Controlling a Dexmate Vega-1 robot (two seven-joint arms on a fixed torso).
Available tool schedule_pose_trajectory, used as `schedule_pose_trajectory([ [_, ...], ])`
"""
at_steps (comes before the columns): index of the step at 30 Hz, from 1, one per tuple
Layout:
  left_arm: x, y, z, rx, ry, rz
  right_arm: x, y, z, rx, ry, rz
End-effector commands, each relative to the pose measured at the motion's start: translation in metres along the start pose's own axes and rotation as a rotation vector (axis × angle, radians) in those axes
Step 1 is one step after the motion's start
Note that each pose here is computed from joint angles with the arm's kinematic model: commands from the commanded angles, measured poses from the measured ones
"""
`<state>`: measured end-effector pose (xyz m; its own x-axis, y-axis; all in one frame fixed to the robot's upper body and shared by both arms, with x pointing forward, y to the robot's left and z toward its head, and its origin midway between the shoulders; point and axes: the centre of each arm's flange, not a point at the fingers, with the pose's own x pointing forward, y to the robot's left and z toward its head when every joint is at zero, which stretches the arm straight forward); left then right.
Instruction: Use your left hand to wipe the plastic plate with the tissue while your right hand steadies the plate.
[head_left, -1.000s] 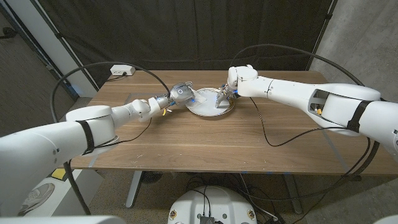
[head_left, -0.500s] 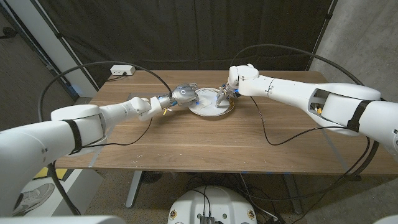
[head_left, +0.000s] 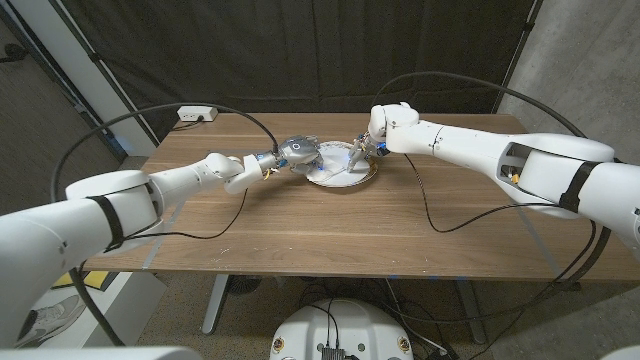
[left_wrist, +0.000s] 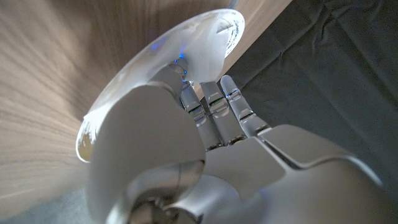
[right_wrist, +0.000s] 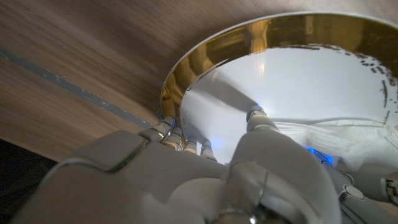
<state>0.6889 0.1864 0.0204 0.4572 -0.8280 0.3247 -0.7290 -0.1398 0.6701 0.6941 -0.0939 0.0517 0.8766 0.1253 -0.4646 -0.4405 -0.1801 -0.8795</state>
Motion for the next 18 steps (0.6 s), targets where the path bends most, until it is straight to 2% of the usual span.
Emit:
schedule_pose_trajectory([
  [1,-0.002,0.021,-0.010,-0.285,0.077,0.088,0.002,-0.001,-0.003,0.003,0.001,0.000],
  [5,-0.007,0.034,-0.020,-0.354,0.147,0.183,0.002,-0.001,-0.003,0.004,0.000,0.001],
  [8,-0.012,0.046,-0.025,-0.361,0.192,0.263,0.003,-0.001,-0.003,0.005,0.000,0.002],
  [12,-0.021,0.065,-0.030,-0.329,0.248,0.372,0.003,-0.001,-0.003,0.005,0.000,0.004],
  [18,-0.035,0.090,-0.035,-0.263,0.306,0.488,0.003,0.000,-0.001,0.002,0.002,0.002],
])
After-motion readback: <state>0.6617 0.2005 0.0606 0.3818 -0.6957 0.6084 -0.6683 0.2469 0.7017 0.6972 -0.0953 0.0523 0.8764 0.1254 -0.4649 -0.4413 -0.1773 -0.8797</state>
